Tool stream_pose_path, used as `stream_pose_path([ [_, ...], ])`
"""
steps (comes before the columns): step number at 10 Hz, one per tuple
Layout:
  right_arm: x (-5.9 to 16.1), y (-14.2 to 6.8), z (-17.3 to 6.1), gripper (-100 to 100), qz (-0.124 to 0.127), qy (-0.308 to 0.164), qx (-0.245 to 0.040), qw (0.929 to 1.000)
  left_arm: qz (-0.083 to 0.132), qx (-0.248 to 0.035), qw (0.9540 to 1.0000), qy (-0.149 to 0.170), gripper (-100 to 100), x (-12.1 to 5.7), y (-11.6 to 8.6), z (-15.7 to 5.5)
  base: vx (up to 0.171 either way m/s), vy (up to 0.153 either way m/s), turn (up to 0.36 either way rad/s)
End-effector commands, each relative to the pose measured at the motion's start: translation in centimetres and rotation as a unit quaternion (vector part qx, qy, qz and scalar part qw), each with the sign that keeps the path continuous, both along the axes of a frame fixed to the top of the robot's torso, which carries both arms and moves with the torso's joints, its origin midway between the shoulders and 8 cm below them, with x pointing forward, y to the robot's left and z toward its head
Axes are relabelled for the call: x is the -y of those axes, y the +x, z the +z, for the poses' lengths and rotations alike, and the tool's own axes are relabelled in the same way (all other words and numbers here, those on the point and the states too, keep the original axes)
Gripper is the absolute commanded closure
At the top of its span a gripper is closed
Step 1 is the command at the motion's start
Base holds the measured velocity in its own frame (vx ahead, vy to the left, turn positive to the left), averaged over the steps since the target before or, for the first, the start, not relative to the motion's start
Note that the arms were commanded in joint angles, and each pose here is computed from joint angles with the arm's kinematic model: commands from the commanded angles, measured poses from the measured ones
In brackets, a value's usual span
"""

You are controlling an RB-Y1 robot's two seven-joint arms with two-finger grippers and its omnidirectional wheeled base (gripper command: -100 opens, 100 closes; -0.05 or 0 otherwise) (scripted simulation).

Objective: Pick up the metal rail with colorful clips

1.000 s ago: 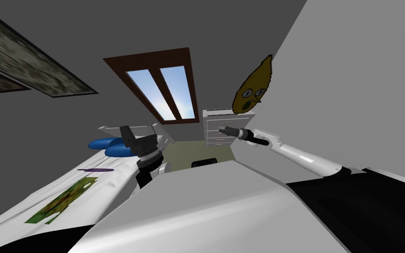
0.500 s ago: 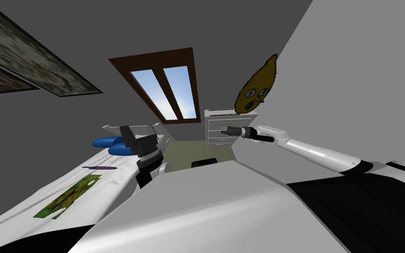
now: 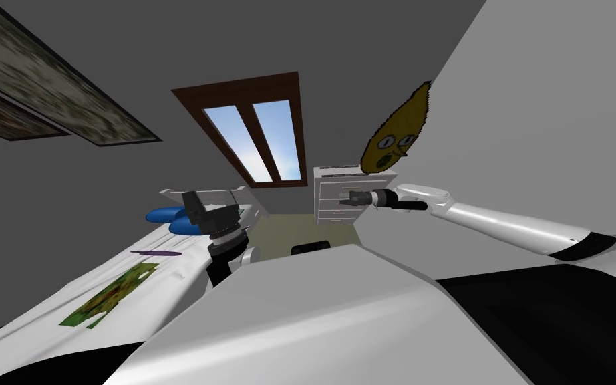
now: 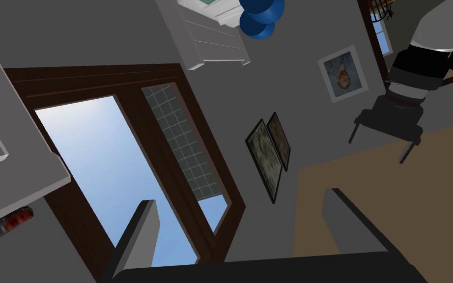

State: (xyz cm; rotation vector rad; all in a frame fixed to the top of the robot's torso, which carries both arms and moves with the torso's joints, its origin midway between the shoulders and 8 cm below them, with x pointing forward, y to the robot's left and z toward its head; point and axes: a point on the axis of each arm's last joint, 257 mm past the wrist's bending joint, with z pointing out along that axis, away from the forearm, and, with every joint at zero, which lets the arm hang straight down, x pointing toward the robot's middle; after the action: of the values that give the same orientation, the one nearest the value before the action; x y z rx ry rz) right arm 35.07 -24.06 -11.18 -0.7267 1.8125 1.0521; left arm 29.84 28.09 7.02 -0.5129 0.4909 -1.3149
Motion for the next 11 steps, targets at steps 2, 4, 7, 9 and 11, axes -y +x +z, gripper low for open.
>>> stream_pose_path([
  [2, 1.7, 0.0, -0.5, -100, 0.009, -0.050, -0.001, 0.9987, 0.000, 0.000, 1.0000, 0.000, 0, 0.0, 0.0, 0.0, 0.027, 0.039, 0.051],
  [4, 3.3, 0.0, -0.9, -100, 0.014, -0.088, -0.002, 0.9960, 0.000, 0.000, 1.0000, 0.000, 0, 0.0, 0.0, 0.0, 0.017, 0.033, 0.034],
  [7, 5.3, -0.1, -1.0, -100, 0.022, -0.142, -0.005, 0.9897, 0.000, 0.000, 1.0000, 0.000, 0, 0.0, 0.0, 0.0, 0.030, 0.036, 0.036],
  [9, 5.8, -0.1, -0.9, -100, 0.025, -0.159, -0.006, 0.9870, 0.000, 0.000, 1.0000, 0.000, 0, 0.0, 0.0, 0.0, 0.025, 0.026, 0.021],
  [11, 7.6, -0.1, -0.9, -100, 0.032, -0.203, -0.009, 0.9787, 0.000, 0.000, 1.0000, 0.000, 0, 0.0, 0.0, 0.0, 0.042, 0.032, 0.057],
])
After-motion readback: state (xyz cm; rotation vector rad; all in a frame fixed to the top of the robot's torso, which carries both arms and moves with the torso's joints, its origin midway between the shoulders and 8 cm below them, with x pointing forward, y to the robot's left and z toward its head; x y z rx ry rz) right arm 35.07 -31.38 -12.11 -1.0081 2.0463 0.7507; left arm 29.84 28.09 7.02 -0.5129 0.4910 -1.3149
